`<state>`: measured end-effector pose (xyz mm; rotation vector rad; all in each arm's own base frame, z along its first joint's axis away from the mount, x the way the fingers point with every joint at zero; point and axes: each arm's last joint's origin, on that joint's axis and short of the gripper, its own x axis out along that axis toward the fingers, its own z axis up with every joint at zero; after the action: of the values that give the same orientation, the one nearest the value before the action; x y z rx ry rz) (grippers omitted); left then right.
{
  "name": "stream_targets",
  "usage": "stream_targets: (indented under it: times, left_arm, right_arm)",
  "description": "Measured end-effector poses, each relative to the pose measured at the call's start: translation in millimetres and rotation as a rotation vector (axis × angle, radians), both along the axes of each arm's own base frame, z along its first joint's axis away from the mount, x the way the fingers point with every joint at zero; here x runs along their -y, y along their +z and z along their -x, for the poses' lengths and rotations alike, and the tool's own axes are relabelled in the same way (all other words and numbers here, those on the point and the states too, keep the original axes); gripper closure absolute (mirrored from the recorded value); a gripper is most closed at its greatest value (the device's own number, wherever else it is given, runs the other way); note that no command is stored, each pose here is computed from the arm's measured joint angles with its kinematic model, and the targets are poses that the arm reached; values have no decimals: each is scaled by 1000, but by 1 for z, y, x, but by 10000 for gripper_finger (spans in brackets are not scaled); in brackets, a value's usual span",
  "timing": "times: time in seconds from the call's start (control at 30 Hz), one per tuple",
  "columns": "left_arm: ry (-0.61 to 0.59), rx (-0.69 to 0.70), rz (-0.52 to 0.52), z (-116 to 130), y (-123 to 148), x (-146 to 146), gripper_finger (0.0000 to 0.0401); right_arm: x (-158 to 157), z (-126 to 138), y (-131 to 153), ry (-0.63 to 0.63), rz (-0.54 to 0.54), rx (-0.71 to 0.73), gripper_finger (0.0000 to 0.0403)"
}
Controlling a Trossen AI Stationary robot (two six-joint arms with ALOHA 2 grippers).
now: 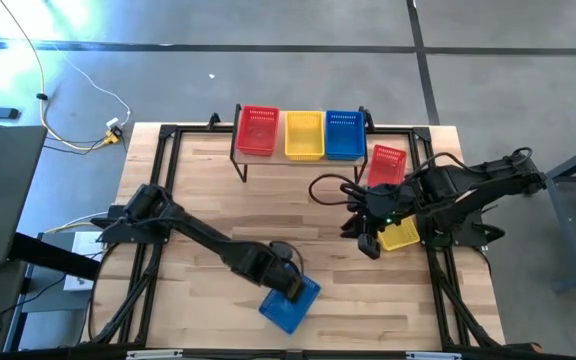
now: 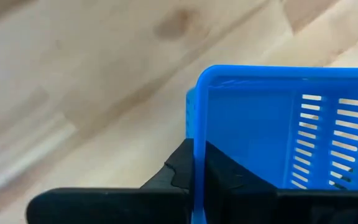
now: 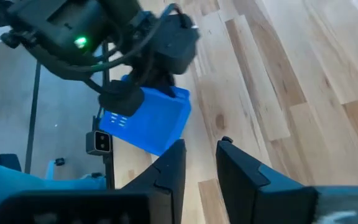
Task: Stack baskets on shelf by color
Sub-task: Stack the blue basket on top of the blue basket on the shelf
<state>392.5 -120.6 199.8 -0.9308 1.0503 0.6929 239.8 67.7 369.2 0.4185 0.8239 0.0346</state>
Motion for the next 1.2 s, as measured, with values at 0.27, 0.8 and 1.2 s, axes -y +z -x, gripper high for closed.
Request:
stream_targets:
  times: [0.27,0.8,1.2]
  left_arm:
    - [-47,-18,-68,-12,26,-32,399]
    - [17,-34,-83,-22,64,-110,400]
    - [145,68,-94,-31,69,-134,400]
  right_arm:
    - [-5,0,1,26,12,20,271]
    - [-49,3,3,326,199,173,253]
    - [-65,-28,-32,503,344,95,253]
